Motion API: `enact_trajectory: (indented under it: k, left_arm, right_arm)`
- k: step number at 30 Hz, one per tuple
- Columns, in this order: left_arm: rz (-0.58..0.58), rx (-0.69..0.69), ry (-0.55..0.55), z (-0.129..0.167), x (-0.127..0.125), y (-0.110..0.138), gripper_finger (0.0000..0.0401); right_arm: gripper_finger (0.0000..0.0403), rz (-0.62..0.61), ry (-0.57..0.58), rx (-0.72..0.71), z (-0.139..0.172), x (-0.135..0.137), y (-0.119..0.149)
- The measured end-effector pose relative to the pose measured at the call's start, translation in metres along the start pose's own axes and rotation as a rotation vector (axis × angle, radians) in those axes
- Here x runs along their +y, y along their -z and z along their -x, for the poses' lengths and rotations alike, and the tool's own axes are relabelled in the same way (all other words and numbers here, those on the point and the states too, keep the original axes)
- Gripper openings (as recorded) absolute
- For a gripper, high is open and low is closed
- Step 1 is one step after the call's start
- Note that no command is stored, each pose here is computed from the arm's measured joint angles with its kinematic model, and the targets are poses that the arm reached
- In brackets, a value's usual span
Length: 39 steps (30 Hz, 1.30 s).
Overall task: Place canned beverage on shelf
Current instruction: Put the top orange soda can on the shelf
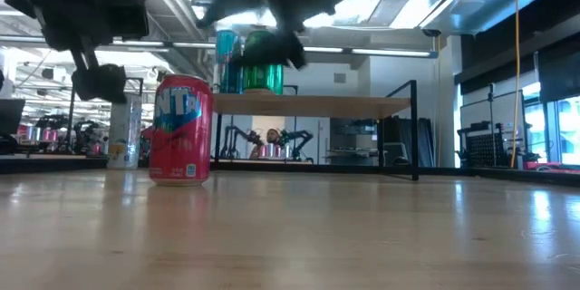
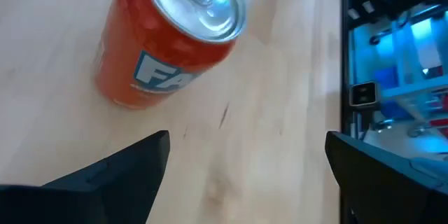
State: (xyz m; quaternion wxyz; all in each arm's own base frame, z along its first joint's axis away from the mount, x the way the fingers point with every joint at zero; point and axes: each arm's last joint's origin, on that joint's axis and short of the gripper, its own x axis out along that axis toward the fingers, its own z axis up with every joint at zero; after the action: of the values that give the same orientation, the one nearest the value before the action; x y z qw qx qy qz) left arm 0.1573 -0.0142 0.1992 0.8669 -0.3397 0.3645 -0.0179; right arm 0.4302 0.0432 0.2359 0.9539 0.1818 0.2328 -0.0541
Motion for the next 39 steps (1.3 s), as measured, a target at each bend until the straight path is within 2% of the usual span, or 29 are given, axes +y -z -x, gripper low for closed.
enact_trajectory:
  k: [4,6,10,15,27,39]
  left_arm:
    - [-0.01,-0.038,0.017,0.012,-0.002,0.002,0.0379]
    - [-0.014,-0.055,0.016,0.017,-0.002,0.003,0.0379]
    - [-0.025,-0.088,0.039,0.023,-0.004,0.003,0.0379]
    - [-0.026,-0.094,0.042,0.025,-0.004,0.004,0.0379]
    - [-0.013,-0.115,0.021,0.025,-0.004,0.003,0.0379]
    - [0.006,-0.121,0.028,0.025,-0.004,0.002,0.0379]
  right_arm:
    - [0.0358,0.058,0.065,-0.132,-0.009,0.004,-0.001]
    - [0.0358,0.062,0.1,-0.127,-0.018,0.0,0.007]
    - [0.0358,0.059,0.096,-0.139,-0.031,-0.004,0.015]
    - [0.0358,0.071,0.106,-0.081,-0.045,-0.009,0.033]
    - [0.0358,0.084,0.093,-0.142,-0.057,-0.01,0.038]
    - [0.0358,0.087,0.099,-0.132,-0.074,-0.013,0.047]
